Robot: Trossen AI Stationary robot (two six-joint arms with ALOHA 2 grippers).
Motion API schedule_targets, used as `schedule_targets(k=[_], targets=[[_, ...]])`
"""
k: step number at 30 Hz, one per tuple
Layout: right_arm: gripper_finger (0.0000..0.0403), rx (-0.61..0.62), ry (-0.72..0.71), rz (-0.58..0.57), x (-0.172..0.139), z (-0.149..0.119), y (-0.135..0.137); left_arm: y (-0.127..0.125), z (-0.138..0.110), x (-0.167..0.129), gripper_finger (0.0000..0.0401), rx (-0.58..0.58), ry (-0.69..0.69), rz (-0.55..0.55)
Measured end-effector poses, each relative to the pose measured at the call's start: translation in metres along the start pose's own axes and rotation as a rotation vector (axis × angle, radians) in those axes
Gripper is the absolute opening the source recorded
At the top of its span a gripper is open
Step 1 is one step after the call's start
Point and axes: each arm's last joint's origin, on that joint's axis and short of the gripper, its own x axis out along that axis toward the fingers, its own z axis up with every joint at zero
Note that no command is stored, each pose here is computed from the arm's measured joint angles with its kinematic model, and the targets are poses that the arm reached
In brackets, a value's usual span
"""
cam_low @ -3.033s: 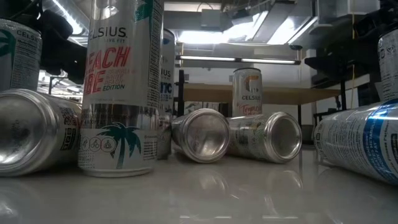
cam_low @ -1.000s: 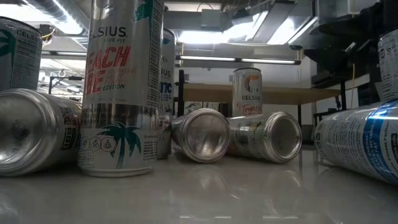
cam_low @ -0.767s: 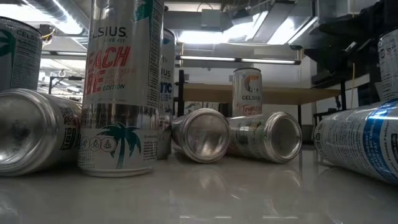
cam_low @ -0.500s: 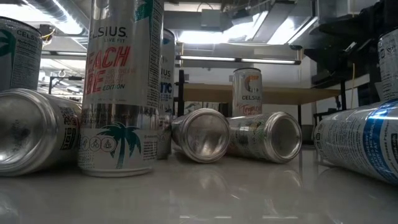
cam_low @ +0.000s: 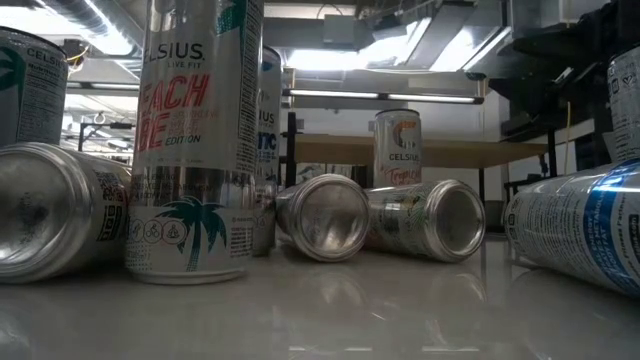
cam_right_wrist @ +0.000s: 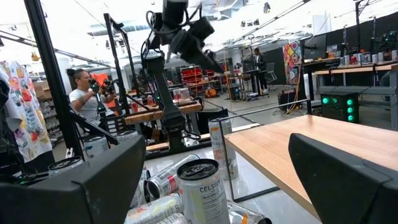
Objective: Place canned beverage on shelf
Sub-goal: Put the orange soda can on the shelf
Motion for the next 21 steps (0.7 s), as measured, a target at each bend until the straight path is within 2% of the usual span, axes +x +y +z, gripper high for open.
schedule_targets(k=[10, 21], targets=[[0.0389, 0.0, 0.0, 0.001, 0.0, 0.0, 0.0, 0.009, -0.025, 0.023, 0.0334, -0.019, 0.106, 0.057], [0.0389, 0.0, 0.0, 0.0, 0.0, 0.0, 0.0, 0.008, -0.054, 0.048, 0.0334, -0.013, 0.146, 0.015]])
